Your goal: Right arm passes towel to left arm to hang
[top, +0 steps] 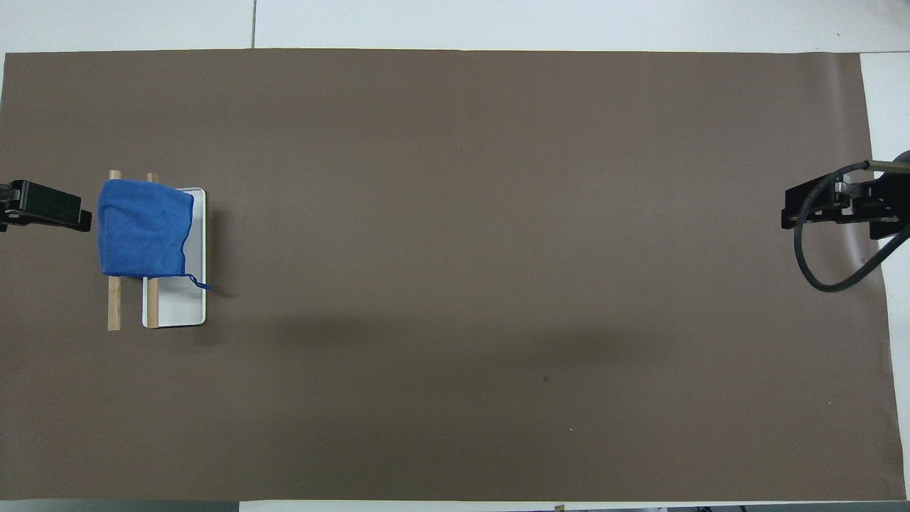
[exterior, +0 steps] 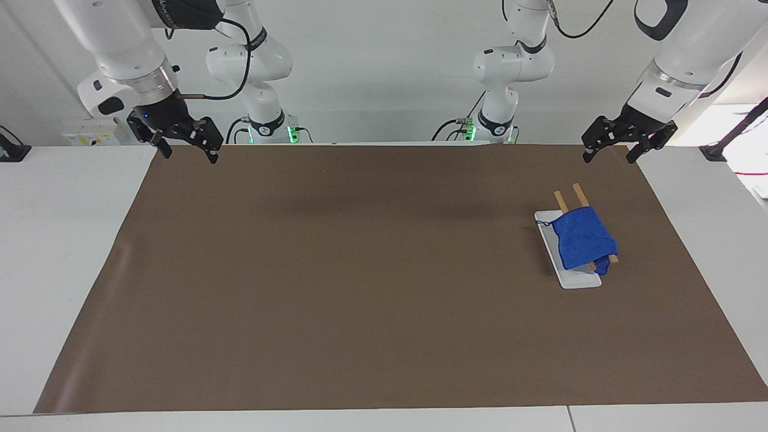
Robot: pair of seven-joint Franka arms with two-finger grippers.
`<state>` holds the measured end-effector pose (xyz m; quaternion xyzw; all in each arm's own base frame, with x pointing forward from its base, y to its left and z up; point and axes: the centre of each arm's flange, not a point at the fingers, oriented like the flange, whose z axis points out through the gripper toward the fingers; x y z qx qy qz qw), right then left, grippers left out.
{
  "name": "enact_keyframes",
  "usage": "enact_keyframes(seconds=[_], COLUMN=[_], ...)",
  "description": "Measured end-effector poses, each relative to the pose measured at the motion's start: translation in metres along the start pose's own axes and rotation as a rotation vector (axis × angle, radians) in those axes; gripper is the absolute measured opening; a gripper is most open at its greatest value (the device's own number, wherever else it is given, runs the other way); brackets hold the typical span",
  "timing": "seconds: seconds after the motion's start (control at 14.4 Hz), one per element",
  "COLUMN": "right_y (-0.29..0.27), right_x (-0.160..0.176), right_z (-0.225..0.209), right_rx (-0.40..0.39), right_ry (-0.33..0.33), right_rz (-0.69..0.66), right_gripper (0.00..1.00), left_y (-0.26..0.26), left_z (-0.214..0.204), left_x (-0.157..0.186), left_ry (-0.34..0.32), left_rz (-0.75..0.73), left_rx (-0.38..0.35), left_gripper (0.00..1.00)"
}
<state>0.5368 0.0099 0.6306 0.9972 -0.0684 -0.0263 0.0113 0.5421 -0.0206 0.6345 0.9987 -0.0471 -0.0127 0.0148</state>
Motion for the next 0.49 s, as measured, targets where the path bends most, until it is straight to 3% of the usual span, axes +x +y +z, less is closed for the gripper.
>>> enact_keyframes(seconds=[0.49], right_y=[0.0063], right_x=[0.001], right_z=[0.0001], right_rx=[0.0], right_ry=[0.0], right_rz=[-0.049], right_gripper=[1.0], left_y=[0.0004], left_z=[0.0003], left_x=[-0.0048], left_ry=[-0.004], left_rz=[0.0], left_rx=[0.001], left_gripper=[1.0])
